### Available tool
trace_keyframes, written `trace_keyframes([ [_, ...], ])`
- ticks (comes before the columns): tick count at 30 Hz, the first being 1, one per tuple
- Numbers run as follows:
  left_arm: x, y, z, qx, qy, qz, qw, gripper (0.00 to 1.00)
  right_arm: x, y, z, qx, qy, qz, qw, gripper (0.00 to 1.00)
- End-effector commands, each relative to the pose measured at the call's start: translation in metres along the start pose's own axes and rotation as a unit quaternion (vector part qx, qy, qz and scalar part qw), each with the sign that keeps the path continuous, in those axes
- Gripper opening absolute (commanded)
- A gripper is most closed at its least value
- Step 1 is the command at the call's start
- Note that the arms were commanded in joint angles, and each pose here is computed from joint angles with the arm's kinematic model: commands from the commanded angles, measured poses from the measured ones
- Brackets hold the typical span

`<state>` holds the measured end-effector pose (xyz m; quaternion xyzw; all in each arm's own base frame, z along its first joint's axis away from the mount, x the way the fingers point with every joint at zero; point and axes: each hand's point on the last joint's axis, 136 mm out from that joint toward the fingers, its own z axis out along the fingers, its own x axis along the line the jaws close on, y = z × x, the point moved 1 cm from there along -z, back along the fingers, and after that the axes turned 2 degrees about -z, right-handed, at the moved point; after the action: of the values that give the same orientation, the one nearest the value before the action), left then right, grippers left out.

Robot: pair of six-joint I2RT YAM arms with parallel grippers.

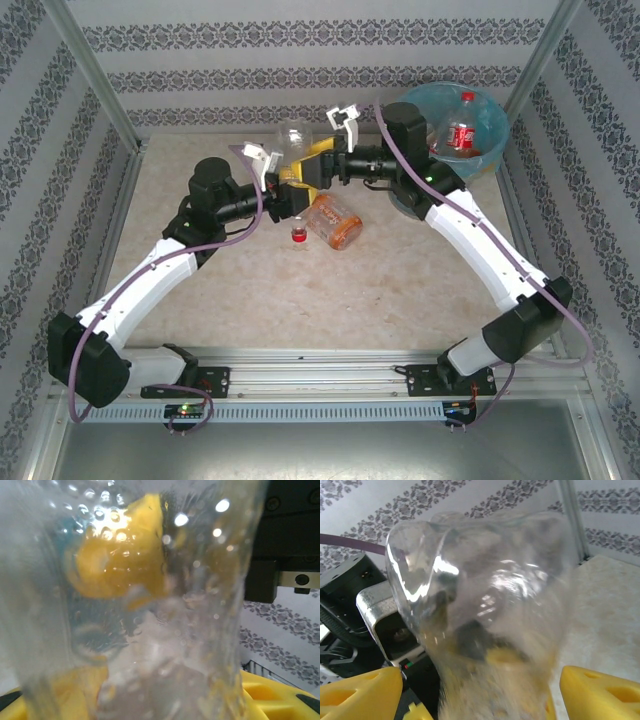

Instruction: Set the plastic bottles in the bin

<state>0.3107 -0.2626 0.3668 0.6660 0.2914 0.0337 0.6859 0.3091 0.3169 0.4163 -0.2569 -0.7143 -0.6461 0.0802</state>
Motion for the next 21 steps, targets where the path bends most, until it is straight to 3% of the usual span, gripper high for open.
trace_keyframes([
  [1,-0.029,0.020,0.002,-0.022,-0.067,0.030,0.997,0.51,0.011,0.007,0.005,-0.001,0.026,-0.011,1.000,0.82],
  [7,-0.039,0.022,0.003,-0.019,-0.092,0.032,0.995,0.51,0.009,0.000,0.019,0.018,0.040,-0.005,0.999,0.77],
  [13,-0.037,0.022,0.001,-0.020,-0.083,0.033,0.996,0.56,0.008,-0.001,0.020,0.022,0.042,-0.001,0.999,0.61],
  [17,-0.031,0.018,-0.003,-0.030,-0.059,0.039,0.997,0.67,0.007,0.009,0.011,0.006,0.024,-0.011,1.000,0.52],
  [21,-0.025,0.018,-0.007,-0.057,-0.042,0.045,0.996,0.85,0.000,0.026,-0.003,-0.021,-0.013,-0.024,0.999,0.51],
])
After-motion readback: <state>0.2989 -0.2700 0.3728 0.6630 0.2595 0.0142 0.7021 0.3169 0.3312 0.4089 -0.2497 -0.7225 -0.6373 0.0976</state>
